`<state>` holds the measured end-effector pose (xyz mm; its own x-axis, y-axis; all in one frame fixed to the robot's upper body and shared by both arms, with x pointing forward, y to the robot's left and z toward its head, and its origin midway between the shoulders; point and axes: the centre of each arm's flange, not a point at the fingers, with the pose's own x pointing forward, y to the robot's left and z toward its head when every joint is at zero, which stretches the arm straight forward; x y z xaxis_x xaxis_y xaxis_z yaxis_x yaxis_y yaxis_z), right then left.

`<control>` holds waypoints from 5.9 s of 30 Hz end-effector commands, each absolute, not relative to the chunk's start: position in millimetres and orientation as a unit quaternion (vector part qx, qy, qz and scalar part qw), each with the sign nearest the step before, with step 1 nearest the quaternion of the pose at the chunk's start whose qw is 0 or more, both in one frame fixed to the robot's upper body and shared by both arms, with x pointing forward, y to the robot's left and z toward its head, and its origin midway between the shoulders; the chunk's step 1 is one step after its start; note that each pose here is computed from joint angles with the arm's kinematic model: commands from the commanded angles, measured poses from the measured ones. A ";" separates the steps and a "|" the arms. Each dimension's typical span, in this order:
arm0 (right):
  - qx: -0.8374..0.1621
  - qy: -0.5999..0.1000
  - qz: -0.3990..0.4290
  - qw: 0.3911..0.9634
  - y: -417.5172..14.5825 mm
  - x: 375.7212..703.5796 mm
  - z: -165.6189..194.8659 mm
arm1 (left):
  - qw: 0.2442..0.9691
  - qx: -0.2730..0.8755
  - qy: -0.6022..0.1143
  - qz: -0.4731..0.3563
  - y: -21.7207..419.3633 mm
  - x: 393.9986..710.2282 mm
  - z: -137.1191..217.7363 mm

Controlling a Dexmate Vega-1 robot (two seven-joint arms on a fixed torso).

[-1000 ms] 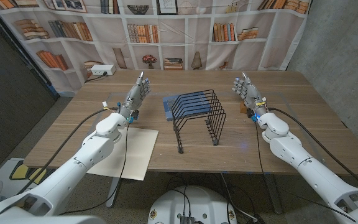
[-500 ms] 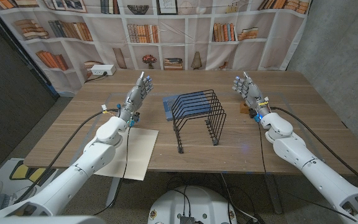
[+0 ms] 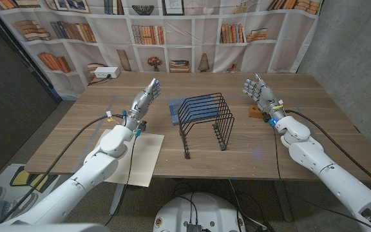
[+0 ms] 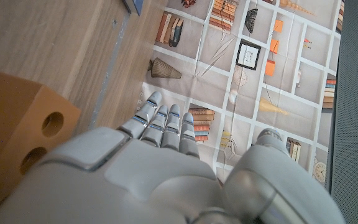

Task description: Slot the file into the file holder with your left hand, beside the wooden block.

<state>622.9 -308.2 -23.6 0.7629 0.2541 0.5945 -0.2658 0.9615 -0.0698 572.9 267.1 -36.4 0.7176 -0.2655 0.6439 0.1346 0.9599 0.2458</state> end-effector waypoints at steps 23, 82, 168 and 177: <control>-0.006 -0.346 0.117 0.931 -292.7 586.0 -36.6 | 0.911 0.180 -0.369 -0.052 296.8 493.5 -77.4; -0.019 -0.358 0.094 0.929 -286.6 540.5 -53.8 | 0.864 0.334 -0.354 0.130 316.0 385.4 -145.6; -0.019 -0.396 0.068 0.916 -231.6 517.6 -48.8 | 0.615 0.732 -0.229 0.186 339.4 275.2 -185.1; -0.012 -0.404 0.066 0.912 -229.1 516.8 -49.4 | 0.580 0.754 -0.210 0.226 332.0 265.2 -200.2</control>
